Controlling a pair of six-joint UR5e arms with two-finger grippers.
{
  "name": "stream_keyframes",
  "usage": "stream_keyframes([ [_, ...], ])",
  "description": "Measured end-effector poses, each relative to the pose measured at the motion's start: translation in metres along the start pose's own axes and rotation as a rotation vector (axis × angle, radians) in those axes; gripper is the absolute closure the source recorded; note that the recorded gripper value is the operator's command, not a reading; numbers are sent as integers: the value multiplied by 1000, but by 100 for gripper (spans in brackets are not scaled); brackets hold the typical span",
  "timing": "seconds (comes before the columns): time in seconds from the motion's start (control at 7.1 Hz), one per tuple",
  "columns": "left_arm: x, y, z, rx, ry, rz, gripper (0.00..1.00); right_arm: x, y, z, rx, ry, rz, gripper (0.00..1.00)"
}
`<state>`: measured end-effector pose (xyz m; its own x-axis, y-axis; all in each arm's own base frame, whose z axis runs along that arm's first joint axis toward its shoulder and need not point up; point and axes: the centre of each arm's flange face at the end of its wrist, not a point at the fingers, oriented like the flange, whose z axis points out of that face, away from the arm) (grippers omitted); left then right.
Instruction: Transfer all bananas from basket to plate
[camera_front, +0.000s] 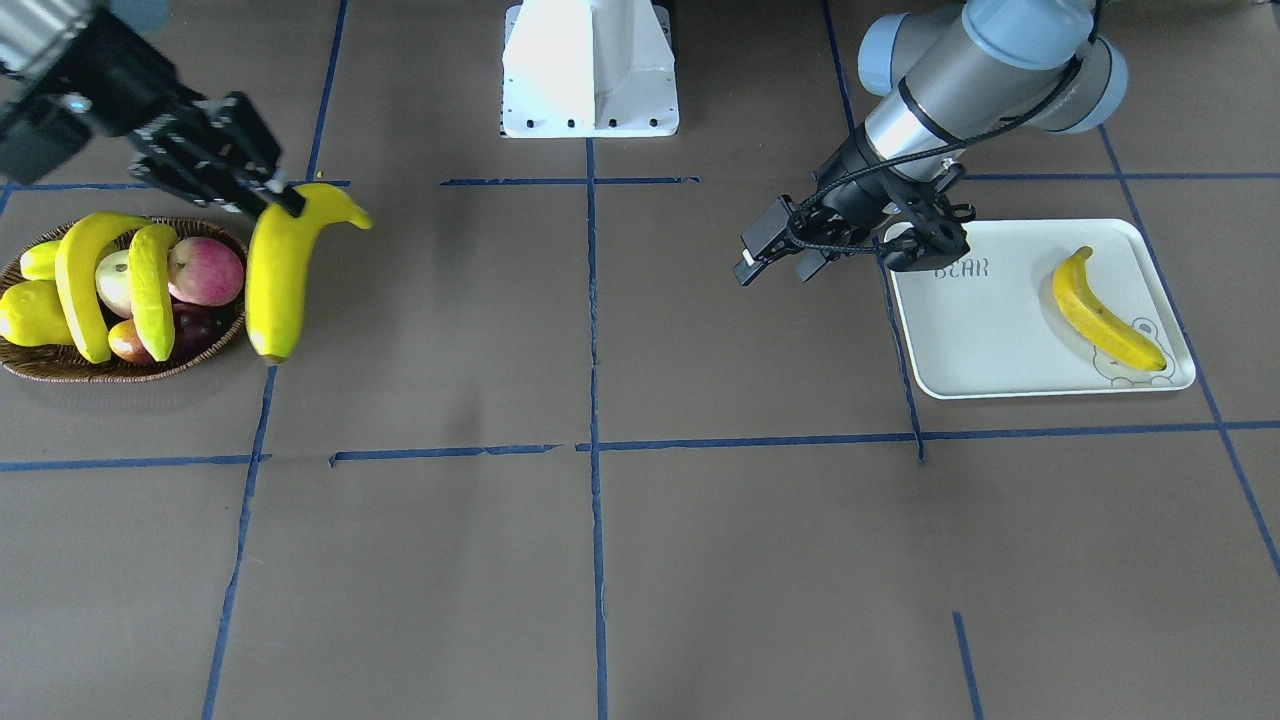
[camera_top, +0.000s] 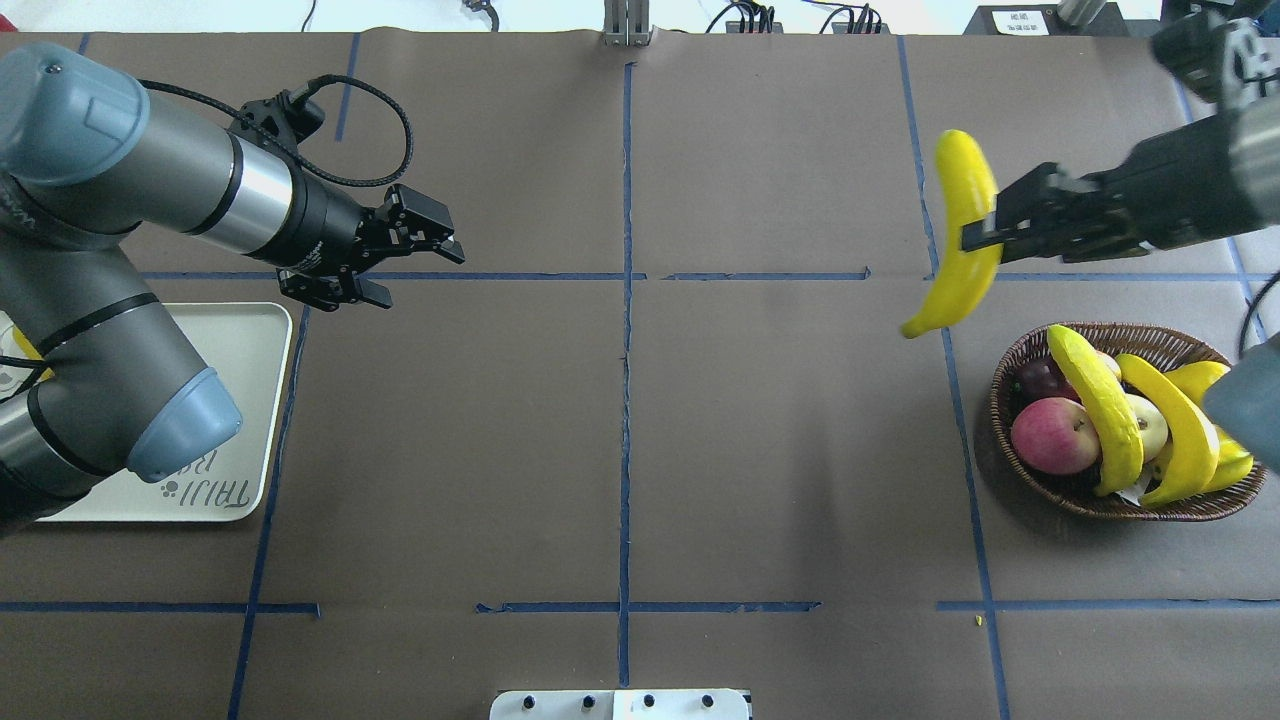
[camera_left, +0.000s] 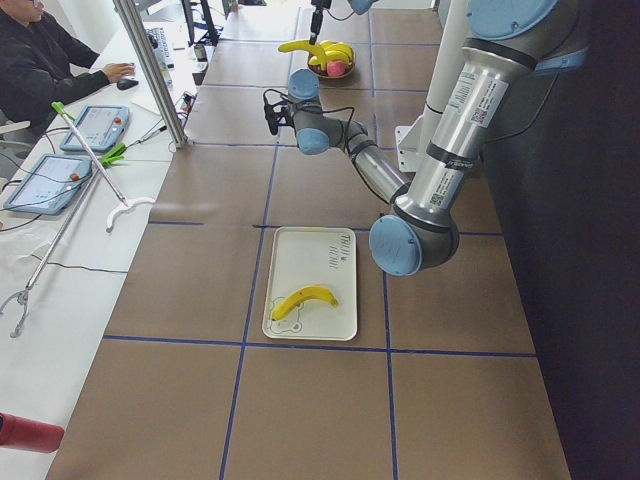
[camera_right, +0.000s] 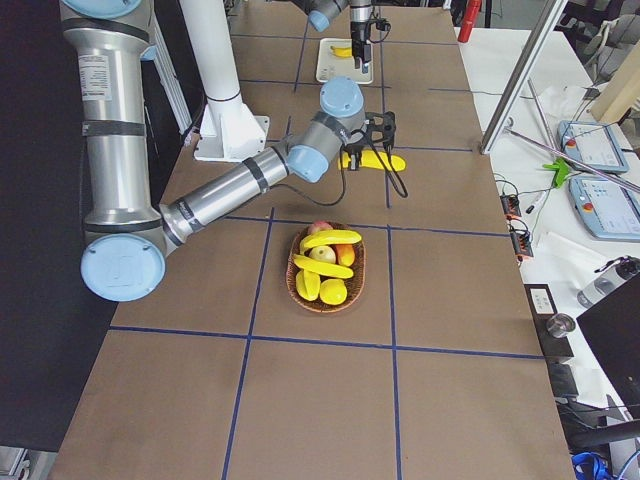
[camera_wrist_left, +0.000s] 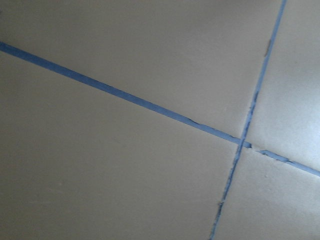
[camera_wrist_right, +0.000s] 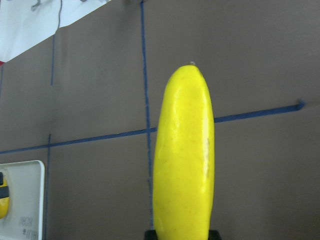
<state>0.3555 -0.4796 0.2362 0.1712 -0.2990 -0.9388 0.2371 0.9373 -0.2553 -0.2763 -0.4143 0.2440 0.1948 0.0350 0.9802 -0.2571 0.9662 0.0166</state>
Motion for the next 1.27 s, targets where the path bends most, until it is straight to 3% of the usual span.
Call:
stream_keyframes([
  [0.28,22,9,-5,-21,106,-13,7,-47,73,58,-4,-99,-15,100],
  [0.56,49,40,8,-79,151,7,7,-75,113,78,-35,-156,-57,100],
  [0.85,78,84,25,-147,191,38,6,-95,133,86,-55,-192,-119,100],
  [1.13,100,131,45,-154,237,22,7,-107,140,88,-54,-213,-135,100],
  [1.27,103,142,53,-148,244,15,17,-109,140,88,-53,-217,-136,100],
])
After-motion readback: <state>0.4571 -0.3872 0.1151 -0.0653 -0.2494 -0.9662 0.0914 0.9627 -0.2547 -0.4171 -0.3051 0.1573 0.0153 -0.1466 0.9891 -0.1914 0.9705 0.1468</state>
